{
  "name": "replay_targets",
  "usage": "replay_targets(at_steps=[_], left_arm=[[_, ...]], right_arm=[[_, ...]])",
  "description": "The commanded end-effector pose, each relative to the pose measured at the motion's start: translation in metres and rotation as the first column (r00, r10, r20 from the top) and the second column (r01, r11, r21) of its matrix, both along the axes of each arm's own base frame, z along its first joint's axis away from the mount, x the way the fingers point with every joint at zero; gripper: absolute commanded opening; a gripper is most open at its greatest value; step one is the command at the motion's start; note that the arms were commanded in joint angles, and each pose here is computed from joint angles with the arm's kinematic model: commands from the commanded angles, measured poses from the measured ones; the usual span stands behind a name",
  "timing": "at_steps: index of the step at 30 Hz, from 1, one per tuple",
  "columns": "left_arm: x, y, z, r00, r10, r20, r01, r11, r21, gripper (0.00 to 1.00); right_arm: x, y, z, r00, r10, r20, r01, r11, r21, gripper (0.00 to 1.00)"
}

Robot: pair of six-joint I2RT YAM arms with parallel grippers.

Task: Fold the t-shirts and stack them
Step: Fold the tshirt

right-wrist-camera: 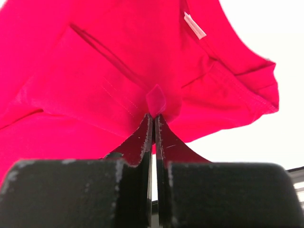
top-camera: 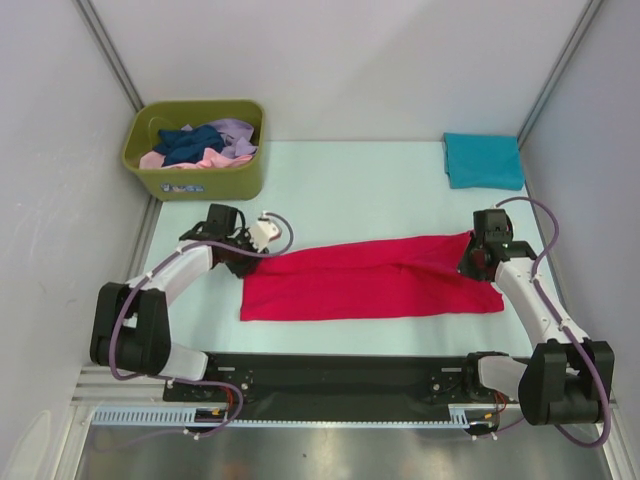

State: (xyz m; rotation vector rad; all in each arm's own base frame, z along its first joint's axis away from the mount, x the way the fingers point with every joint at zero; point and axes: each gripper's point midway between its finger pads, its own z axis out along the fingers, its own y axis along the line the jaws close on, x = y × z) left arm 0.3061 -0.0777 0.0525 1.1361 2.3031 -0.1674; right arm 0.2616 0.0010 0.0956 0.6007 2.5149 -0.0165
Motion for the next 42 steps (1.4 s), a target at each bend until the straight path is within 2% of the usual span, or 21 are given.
replay_targets(at_steps=[1, 3, 4, 5, 8, 10, 12, 16, 20, 24, 27, 28, 30, 32, 36, 39, 41, 42], left_arm=[[-0.061, -0.013, 0.007, 0.953, -0.27, -0.135, 0.264, 0.963, -0.057, 0.5], [-0.073, -0.017, 0.027, 0.906, -0.401, -0.134, 0.394, 0.916, -0.077, 0.56], [-0.09, -0.014, 0.032, 0.884, -0.424, -0.197, 0.414, 0.906, -0.092, 0.57], [-0.088, -0.014, 0.04, 0.882, -0.434, -0.183, 0.426, 0.901, -0.084, 0.57], [-0.045, -0.011, 0.066, 0.926, -0.376, -0.035, 0.377, 0.926, 0.01, 0.59], [-0.018, -0.003, 0.068, 0.945, -0.325, 0.05, 0.318, 0.942, 0.102, 0.67], [-0.017, -0.003, 0.056, 0.925, -0.378, 0.029, 0.368, 0.914, 0.17, 0.67], [-0.052, -0.011, 0.029, 0.858, -0.5, -0.118, 0.513, 0.838, 0.184, 0.67], [-0.062, -0.023, 0.021, 0.831, -0.543, -0.12, 0.556, 0.809, 0.189, 0.67], [-0.05, -0.016, 0.006, 0.855, -0.506, -0.111, 0.517, 0.815, 0.263, 0.61], [-0.037, -0.008, 0.002, 0.871, -0.483, -0.086, 0.483, 0.813, 0.324, 0.49], [-0.032, -0.008, 0.003, 0.876, -0.478, -0.07, 0.471, 0.815, 0.338, 0.29], [-0.023, -0.009, 0.009, 0.884, -0.467, -0.032, 0.447, 0.823, 0.349, 0.0], [-0.014, -0.013, 0.016, 0.893, -0.45, 0.008, 0.42, 0.84, 0.342, 0.0], [0.051, -0.016, 0.057, 0.922, -0.312, 0.23, 0.229, 0.918, 0.324, 0.0], [0.093, -0.008, 0.079, 0.928, -0.203, 0.311, 0.112, 0.952, 0.286, 0.0], [0.115, -0.005, 0.088, 0.926, -0.147, 0.347, 0.052, 0.962, 0.269, 0.0], [0.123, -0.005, 0.087, 0.925, -0.131, 0.356, 0.035, 0.964, 0.264, 0.0]], right_arm=[[0.003, -0.001, 0.003, 0.999, -0.032, 0.035, 0.032, 0.999, 0.013, 0.0], [0.004, 0.0, 0.001, 0.999, -0.025, 0.03, 0.025, 1.0, 0.01, 0.0], [0.005, -0.001, 0.002, 0.999, -0.02, 0.032, 0.02, 1.0, 0.006, 0.0], [0.005, -0.002, 0.002, 0.999, -0.019, 0.033, 0.019, 1.0, 0.001, 0.0], [0.009, -0.002, 0.003, 0.999, -0.016, 0.047, 0.016, 1.0, 0.009, 0.0], [0.011, -0.001, 0.002, 0.999, -0.017, 0.052, 0.016, 1.0, 0.016, 0.0], [0.013, -0.001, 0.003, 0.998, -0.022, 0.055, 0.02, 1.0, 0.022, 0.0], [0.014, -0.003, 0.007, 0.998, -0.02, 0.059, 0.019, 1.0, 0.014, 0.0], [0.015, -0.006, 0.011, 0.998, -0.022, 0.067, 0.022, 1.0, 0.005, 0.0], [0.016, -0.005, 0.012, 0.997, -0.019, 0.068, 0.019, 1.0, 0.01, 0.0], [0.016, -0.005, 0.015, 0.997, -0.015, 0.074, 0.014, 1.0, 0.011, 0.0], [0.017, -0.012, 0.016, 0.996, -0.039, 0.08, 0.039, 0.999, 0.01, 0.0], [0.019, -0.013, 0.019, 0.995, -0.039, 0.089, 0.039, 0.999, 0.01, 0.0], [0.03, -0.013, 0.025, 0.992, -0.03, 0.125, 0.03, 1.0, 0.006, 0.0], [0.073, -0.02, 0.041, 0.984, -0.019, 0.176, 0.022, 1.0, -0.015, 0.0], [0.121, -0.026, 0.079, 0.962, 0.013, 0.272, 0.0, 0.999, -0.047, 0.0], [0.146, -0.029, 0.077, 0.963, 0.038, 0.265, -0.021, 0.997, -0.068, 0.0], [0.165, -0.032, 0.098, 0.95, 0.054, 0.309, -0.028, 0.996, -0.087, 0.0]])
